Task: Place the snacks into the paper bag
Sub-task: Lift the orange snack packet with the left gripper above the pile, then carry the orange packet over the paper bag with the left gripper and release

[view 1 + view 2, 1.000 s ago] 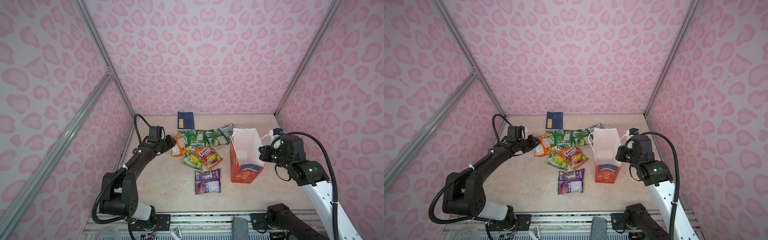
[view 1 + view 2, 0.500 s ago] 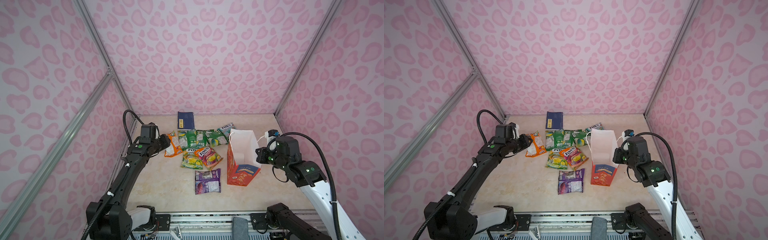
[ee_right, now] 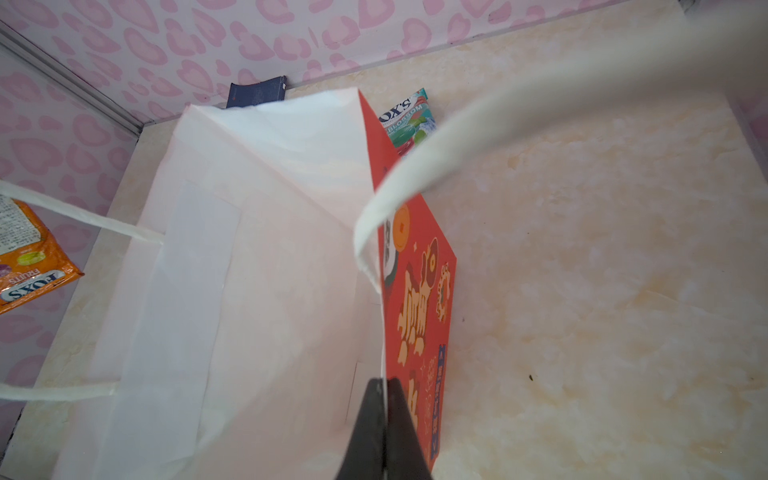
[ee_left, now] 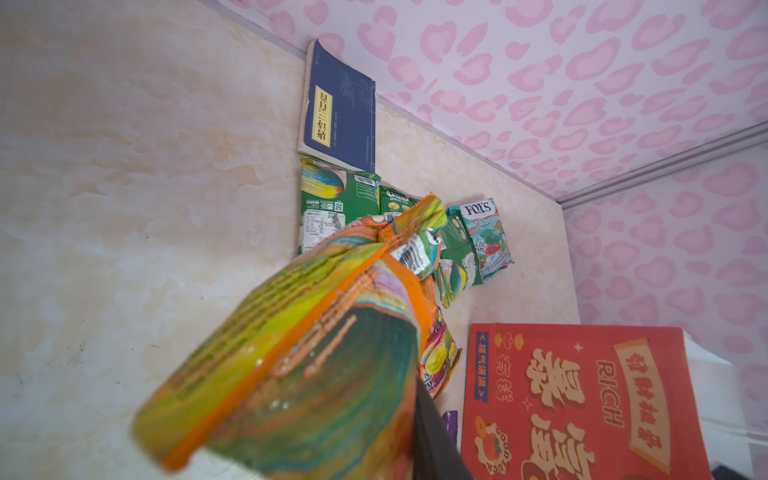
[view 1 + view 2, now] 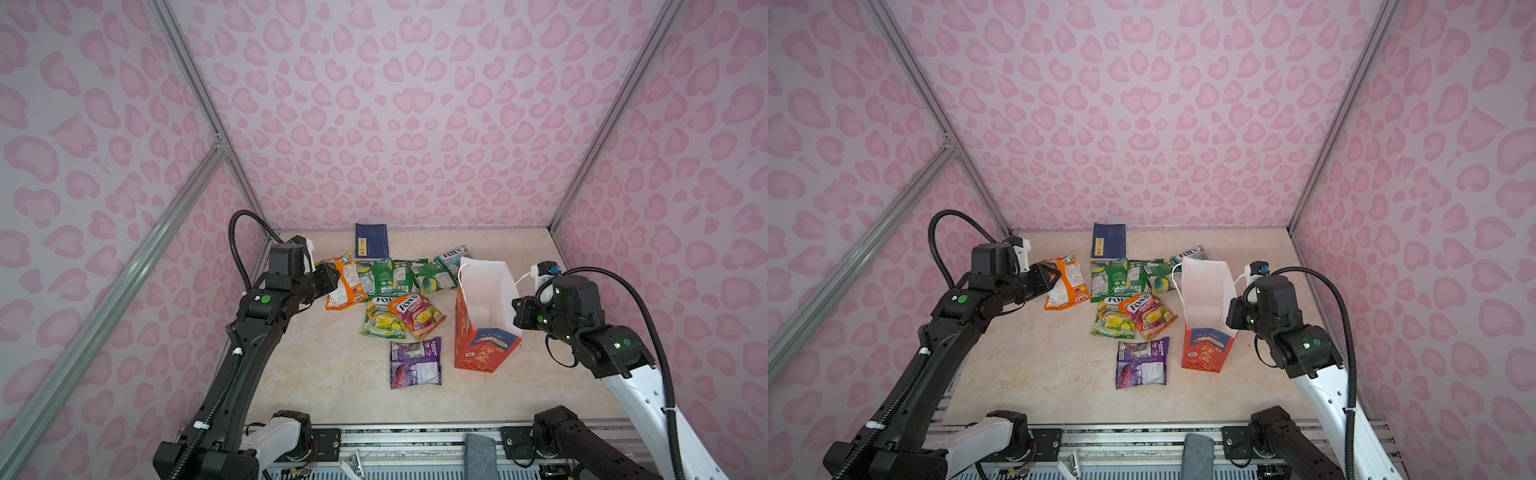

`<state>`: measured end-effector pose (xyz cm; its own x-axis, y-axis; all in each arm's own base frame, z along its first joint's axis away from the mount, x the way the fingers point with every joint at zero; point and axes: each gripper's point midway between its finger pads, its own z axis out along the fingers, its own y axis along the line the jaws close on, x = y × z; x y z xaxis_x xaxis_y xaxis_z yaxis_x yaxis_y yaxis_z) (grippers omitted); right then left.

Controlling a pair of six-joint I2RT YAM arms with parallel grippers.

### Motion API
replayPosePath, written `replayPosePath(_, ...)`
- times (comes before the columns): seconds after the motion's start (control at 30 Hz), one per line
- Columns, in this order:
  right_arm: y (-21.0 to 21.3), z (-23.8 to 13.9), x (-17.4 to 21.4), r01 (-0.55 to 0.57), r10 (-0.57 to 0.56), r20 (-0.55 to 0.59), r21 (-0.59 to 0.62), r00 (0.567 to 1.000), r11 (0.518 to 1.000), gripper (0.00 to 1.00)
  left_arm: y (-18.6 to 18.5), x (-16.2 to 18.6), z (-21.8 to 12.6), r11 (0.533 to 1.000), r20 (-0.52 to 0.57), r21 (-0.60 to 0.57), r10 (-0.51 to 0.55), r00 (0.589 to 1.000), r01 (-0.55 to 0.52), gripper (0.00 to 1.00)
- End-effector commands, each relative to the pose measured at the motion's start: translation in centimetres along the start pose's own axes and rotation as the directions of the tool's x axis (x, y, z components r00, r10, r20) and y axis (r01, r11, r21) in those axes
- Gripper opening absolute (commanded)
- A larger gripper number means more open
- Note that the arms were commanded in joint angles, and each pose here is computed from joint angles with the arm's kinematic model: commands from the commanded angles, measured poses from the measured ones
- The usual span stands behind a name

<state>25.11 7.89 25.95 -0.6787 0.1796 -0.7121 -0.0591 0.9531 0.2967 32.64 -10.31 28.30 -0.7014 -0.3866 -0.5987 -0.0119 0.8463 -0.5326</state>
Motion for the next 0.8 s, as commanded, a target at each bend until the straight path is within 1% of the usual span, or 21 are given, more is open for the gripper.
replayPosePath(0.0, -0.1, 0.3, 0.0, 0.006, -0.006, 0.002, 0.006, 1.0, 1.0, 0.0, -4.1, -0.7, -1.1, 0.994, 0.018, 0.094, 0.05, 0.999, -0.052, 0.03)
replayPosePath(0.1, -0.1, 0.3, -0.1, 0.005, -0.005, 0.004, 0.008, 1.0, 1.0, 0.0, -9.2, -1.6, -3.6, 0.978, 0.076, 0.177, 0.101, 0.992, -0.113, 0.03)
replayPosePath(0.23, -0.1, 0.3, -0.2, 0.005, -0.005, 0.001, 0.012, 1.0, 1.0, 0.0, -15.3, -2.5, -6.9, 0.948, 0.161, 0.263, 0.14, 0.977, -0.18, 0.03)
replayPosePath(0.43, -0.1, 0.6, -0.2, 0.003, -0.003, -0.011, 0.014, 1.0, 1.0, 0.0, -24.9, -1.9, -9.9, 0.868, 0.248, 0.413, 0.183, 0.951, -0.275, 0.03)
replayPosePath(0.57, -0.2, 0.4, -0.4, 0.007, -0.007, -0.009, 0.022, 1.0, 1.0, 0.0, -30.3, -0.6, -9.9, 0.828, 0.273, 0.454, 0.223, 0.936, -0.329, 0.03)
replayPosePath(0.63, -0.2, 0.4, -0.4, 0.01, -0.01, -0.013, 0.024, 1.0, 1.0, 0.0, -32.8, 0.5, -9.2, 0.814, 0.281, 0.456, 0.252, 0.926, -0.36, 0.03)
replayPosePath(0.67, -0.1, 0.4, -0.4, 0.01, -0.01, -0.012, 0.023, 1.0, 1.0, 0.0, -33.7, 0.9, -8.8, 0.81, 0.283, 0.455, 0.262, 0.923, -0.369, 0.03)
replayPosePath(0.77, -0.1, 0.4, -0.4, 0.01, -0.01, -0.014, 0.022, 1.0, 1.0, 0.0, -36.0, 2.2, -7.5, 0.819, 0.296, 0.422, 0.281, 0.913, -0.389, 0.03)
